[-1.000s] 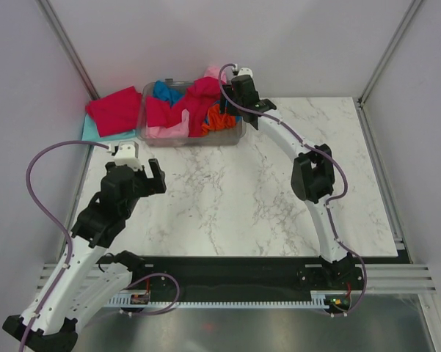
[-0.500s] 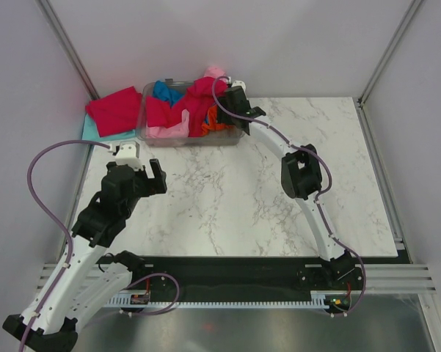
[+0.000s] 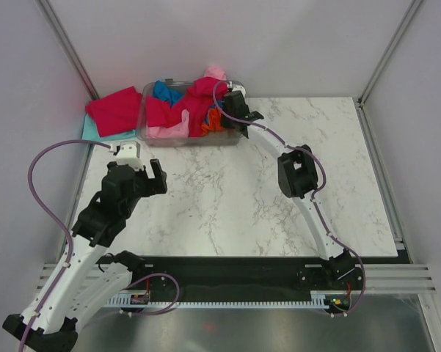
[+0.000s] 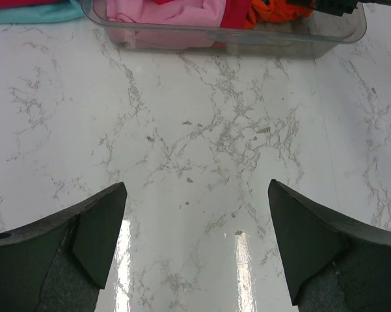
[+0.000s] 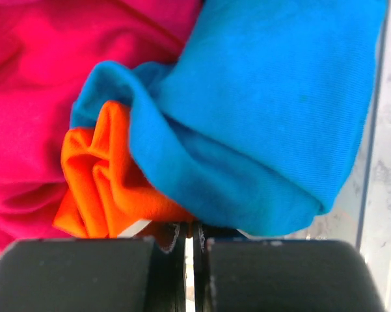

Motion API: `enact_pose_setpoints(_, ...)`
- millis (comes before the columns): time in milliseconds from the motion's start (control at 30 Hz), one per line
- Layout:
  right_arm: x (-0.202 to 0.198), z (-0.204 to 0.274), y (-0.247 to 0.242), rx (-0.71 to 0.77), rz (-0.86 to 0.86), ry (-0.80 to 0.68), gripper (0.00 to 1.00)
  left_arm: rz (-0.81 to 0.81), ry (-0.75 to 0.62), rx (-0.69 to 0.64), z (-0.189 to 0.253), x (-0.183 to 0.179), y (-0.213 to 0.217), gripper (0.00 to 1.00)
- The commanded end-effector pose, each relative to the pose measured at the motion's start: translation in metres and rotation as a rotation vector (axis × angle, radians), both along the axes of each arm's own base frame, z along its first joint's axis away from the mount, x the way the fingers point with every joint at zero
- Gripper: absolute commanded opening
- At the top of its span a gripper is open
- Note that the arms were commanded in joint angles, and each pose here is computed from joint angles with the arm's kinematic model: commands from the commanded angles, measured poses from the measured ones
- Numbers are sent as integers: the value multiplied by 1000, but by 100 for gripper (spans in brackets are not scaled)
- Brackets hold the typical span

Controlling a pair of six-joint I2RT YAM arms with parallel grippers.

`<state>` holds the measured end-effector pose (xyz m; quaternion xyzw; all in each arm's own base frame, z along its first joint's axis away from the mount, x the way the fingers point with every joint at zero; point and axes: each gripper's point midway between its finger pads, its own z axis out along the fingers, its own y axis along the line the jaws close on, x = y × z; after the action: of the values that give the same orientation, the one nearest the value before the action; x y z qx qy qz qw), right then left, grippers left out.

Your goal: Fold and stack the t-shirts

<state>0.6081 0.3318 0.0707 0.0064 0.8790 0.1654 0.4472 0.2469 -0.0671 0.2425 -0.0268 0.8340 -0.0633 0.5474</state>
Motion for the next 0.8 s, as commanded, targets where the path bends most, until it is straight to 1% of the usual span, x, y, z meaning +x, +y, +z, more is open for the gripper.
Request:
enact_pose_setpoints(0, -4, 92, 23, 136, 82, -137, 0, 6, -26, -20, 8, 4, -1, 96)
enact_pose_setpoints(33, -8, 112, 28, 157, 111, -166, 0, 8, -28, -19, 9, 4, -1, 96)
enact_pose_setpoints(67, -15, 160, 35, 193, 147, -247, 0, 11, -28, -18, 8, 4, 0, 96)
enact_pose_setpoints(133, -28, 220, 43, 240, 209, -342, 0, 14, -25, -15, 7, 4, 0, 96)
enact_pose_setpoints(167, -47, 292, 43, 273, 246, -463, 0, 16, -25, -14, 7, 5, 0, 96)
enact_pose_setpoints(200, -58, 328, 39, 288, 252, -527, 0, 16, -23, -14, 7, 5, 0, 96)
enact_pose_setpoints(233, -72, 364, 34, 300, 257, -594, 0, 18, -23, -12, 7, 5, 1, 96)
enact_pose_setpoints(267, -105, 430, 21, 329, 259, -717, 0, 17, -20, -11, 6, 5, 0, 96)
enact_pose_setpoints(333, -131, 480, -5, 308, 213, -832, 0, 18, -16, -9, 5, 5, 1, 96)
enact_pose_setpoints(367, -158, 515, -26, 323, 194, -893, 0, 16, -14, -9, 4, 6, 0, 96)
enact_pose_setpoints(433, -171, 528, -54, 279, 116, -922, 0, 19, -12, -5, 3, 6, 1, 96)
enact_pose_setpoints(467, -184, 524, -66, 250, 104, -906, 0, 19, -9, -3, 3, 6, 0, 96)
enact_pose_setpoints(500, -183, 516, -81, 211, 41, -883, 0, 25, -9, -1, 3, 7, 2, 96)
enact_pose_setpoints(533, -199, 522, -99, 200, 6, -885, 0, 28, -12, -1, 4, 6, 2, 96)
enact_pose_setpoints(567, -190, 478, -104, 134, -29, -789, 0, 30, -13, 0, 3, 6, 3, 96)
enact_pose_setpoints(600, -194, 463, -117, 114, -80, -756, 0, 35, -12, 2, 3, 6, 3, 96)
enact_pose_setpoints(633, -215, 469, -154, 155, -221, -752, 0, 39, -12, 4, 3, 6, 4, 96)
enact_pose_setpoints(667, -211, 411, -160, 98, -251, -649, 1, 38, -12, 4, 3, 6, 4, 96)
enact_pose_setpoints(700, -219, 392, -167, 94, -265, -614, 10, 41, -8, 7, 2, 6, 5, 96)
enact_pose_setpoints(733, -227, 373, -173, 95, -274, -576, 53, 42, -6, 9, 1, 7, 5, 96)
enact_pose_setpoints(767, -244, 331, -185, 89, -302, -487, 78, 43, -4, 8, 1, 7, 5, 95)
